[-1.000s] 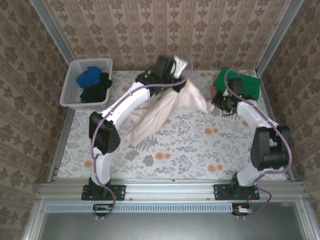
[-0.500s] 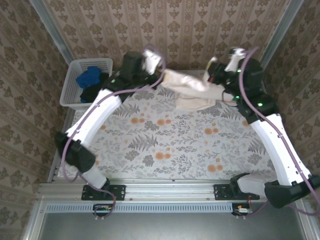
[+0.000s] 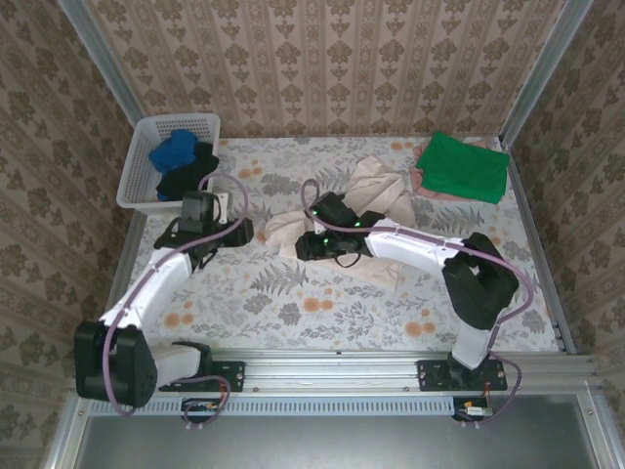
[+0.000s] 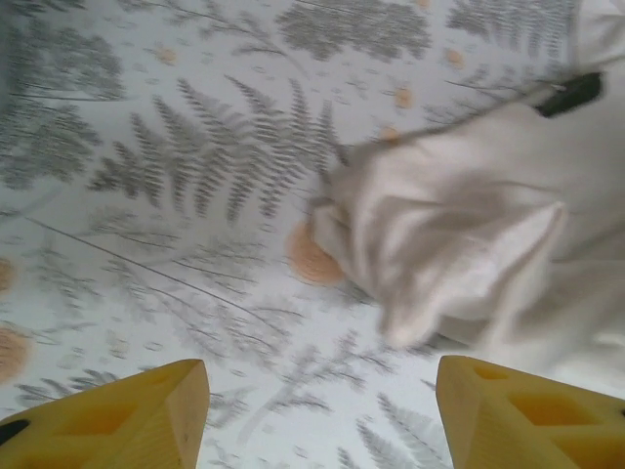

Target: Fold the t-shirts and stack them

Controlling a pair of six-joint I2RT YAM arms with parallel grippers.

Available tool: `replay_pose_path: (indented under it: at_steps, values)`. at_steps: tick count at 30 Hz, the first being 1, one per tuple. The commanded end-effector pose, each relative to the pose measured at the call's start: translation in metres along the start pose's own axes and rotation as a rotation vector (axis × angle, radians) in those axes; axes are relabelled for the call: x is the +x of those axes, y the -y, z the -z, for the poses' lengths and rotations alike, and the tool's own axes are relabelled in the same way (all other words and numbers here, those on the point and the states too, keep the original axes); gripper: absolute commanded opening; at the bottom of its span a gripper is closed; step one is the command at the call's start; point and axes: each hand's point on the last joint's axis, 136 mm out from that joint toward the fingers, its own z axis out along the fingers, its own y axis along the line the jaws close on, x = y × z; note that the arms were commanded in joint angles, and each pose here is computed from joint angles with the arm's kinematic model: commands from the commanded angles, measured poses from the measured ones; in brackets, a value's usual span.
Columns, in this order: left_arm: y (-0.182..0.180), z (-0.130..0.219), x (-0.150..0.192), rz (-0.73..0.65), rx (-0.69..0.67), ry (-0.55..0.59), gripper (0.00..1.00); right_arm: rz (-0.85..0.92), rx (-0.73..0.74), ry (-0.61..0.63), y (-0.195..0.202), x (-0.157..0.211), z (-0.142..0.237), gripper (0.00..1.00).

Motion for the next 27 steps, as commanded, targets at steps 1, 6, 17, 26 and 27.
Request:
replay_pose_path:
  at_steps: [1, 6, 17, 26, 27]
  values:
    - [0.046, -0.001, -0.002, 0.002, 0.123, 0.051, 0.68, -0.053, 0.031, 0.165, 0.030, -0.041, 0.070, 0.47]
    - [0.104, -0.039, 0.011, -0.036, 0.177, -0.035, 0.68, -0.271, 0.308, 0.280, 0.162, -0.070, 0.116, 0.50]
    - [0.070, -0.087, 0.056, 0.017, 0.017, -0.147, 0.82, -0.319, 0.390, 0.305, 0.286, -0.163, 0.100, 0.65]
    - [0.076, -0.102, 0.071, 0.052, 0.091, -0.192, 0.80, -0.359, 0.276, 0.225, 0.299, -0.178, 0.051, 0.56]
    - [0.081, -0.103, 0.071, 0.064, 0.118, -0.191, 0.79, -0.361, 0.271, 0.223, 0.298, -0.175, 0.049, 0.53]
